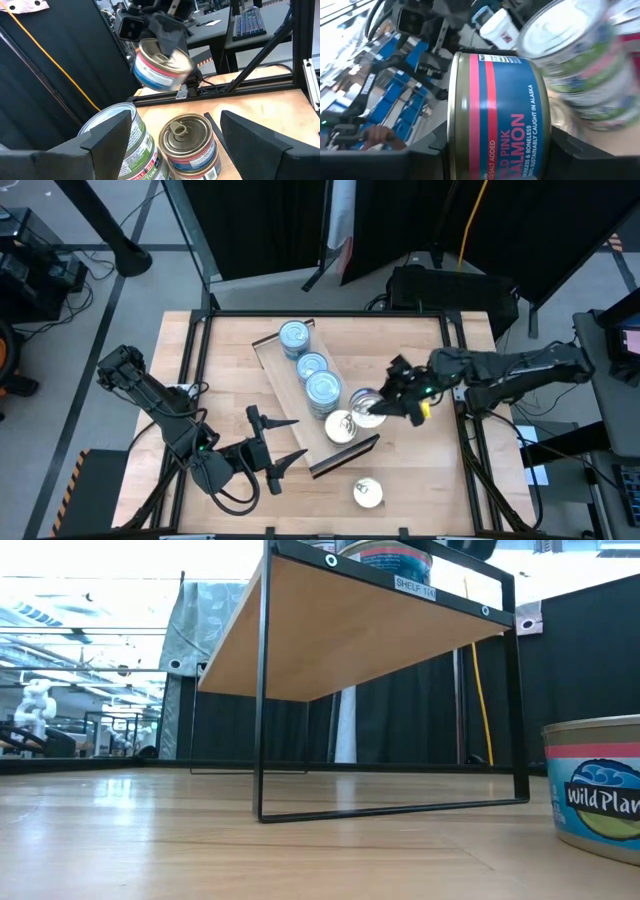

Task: Stack canned seafood by type on shelf
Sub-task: Stack the blue-pink tuna can on top of the blue-pink tuna cans on the shelf

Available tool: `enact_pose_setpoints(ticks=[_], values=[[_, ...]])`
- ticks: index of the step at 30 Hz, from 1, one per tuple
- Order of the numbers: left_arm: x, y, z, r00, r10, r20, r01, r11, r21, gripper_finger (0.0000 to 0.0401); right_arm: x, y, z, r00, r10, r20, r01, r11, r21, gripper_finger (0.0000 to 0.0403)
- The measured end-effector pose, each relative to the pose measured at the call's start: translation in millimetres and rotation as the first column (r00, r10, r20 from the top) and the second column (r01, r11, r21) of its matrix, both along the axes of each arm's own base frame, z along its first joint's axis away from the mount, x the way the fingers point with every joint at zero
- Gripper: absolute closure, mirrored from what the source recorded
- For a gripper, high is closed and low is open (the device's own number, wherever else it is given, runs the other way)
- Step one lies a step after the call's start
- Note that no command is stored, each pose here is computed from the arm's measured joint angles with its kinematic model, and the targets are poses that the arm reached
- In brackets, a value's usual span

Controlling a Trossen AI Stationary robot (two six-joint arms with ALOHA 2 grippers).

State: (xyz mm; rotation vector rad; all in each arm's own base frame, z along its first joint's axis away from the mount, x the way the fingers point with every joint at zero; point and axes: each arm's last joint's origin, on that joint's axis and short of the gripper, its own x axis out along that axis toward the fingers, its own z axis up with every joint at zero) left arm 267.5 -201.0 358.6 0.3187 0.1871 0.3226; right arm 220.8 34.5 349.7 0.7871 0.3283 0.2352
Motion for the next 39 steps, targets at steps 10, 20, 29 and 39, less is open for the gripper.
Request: enact_pose_setpoints(ticks=[10,20,29,39], values=[[0,0,0,1.000,-0.001,0.000,0.001,1.000,0.000,0.0095,36,22,-26,0.996,0.063,-0.062,-0.063,0.998,0.003,0.0214],[0,0,0,1.000,-0.001,0.000,0.001,1.000,-0.001,0.0095,51,28,-35,0.996,0.063,-0.057,-0.061,0.998,0.028,0.0223],[0,0,0,1.000,-0.001,0.000,0.001,1.000,-0.001,0.0095,55,27,-27,0.999,0.021,0.030,-0.023,0.997,0.075,0.0222],[0,0,0,1.000,-0.001,0.000,0.001,1.000,-0.001,0.0095,55,25,-29,0.997,-0.070,0.016,0.069,0.997,0.028,0.0215]])
